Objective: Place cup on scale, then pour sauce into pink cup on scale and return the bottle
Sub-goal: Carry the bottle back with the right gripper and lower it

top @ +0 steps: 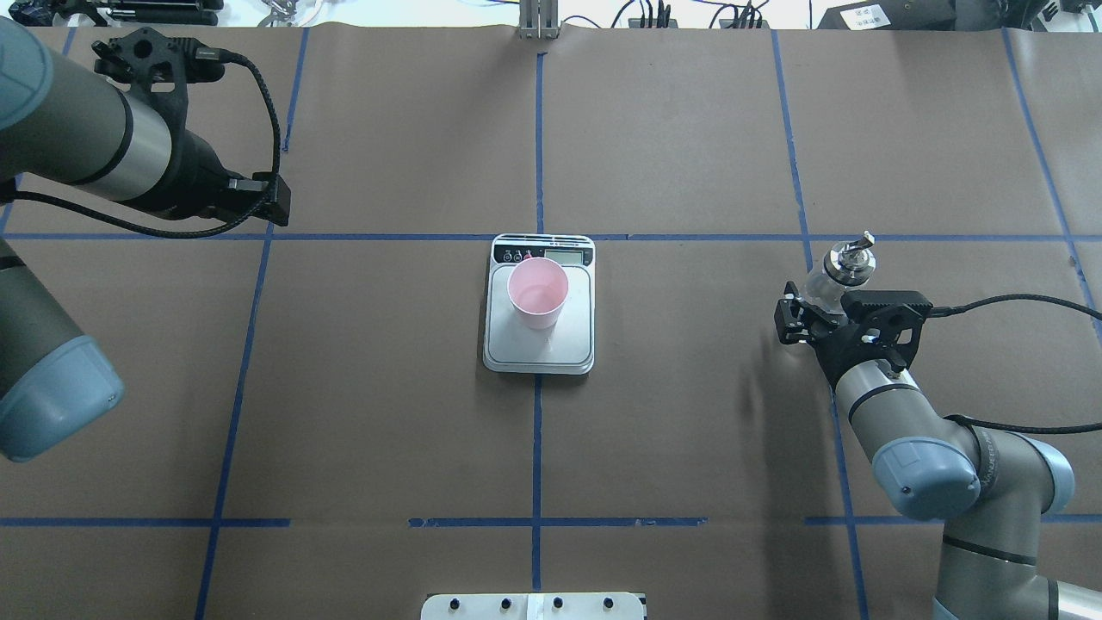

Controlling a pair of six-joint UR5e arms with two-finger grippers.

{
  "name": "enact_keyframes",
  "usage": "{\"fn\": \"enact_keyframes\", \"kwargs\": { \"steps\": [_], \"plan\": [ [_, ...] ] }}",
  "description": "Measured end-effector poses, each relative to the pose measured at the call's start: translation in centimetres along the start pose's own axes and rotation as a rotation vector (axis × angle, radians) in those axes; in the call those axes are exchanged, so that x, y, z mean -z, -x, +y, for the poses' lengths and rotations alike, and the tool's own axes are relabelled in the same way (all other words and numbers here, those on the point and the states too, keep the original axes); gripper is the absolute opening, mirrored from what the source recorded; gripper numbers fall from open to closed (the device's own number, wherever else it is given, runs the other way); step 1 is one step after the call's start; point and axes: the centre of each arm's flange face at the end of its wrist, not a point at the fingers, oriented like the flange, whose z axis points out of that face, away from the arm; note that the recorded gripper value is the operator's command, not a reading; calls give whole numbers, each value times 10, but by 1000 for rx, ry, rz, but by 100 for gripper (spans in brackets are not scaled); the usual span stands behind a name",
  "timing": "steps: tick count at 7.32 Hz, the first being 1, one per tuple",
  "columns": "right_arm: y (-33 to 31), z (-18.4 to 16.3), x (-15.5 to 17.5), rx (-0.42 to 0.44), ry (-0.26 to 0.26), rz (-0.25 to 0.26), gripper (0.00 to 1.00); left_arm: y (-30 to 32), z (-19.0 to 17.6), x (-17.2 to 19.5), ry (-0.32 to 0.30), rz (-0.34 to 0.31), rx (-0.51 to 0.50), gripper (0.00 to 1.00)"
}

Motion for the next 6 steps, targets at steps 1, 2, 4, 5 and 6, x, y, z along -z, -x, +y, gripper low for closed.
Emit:
{"fn": "enact_keyframes", "kwargs": {
  "steps": [1, 2, 4, 5, 6],
  "plan": [
    [-1, 0, 0, 1, 1, 1, 99, 0, 0, 0, 0, 0, 0, 58],
    [-1, 1, 0, -7, 0, 2, 100, 0, 0, 0, 1, 0, 0, 58],
    [-5, 2, -1, -24, -1, 7, 100, -1, 0, 0, 0, 1, 0, 58],
    [-6, 1, -1, -26, -5, 8, 100, -1, 0, 0, 0, 1, 0, 58],
    [-6, 1, 0, -27, -14, 10, 100, -1, 0, 0, 0, 1, 0, 58]
  ]
}}
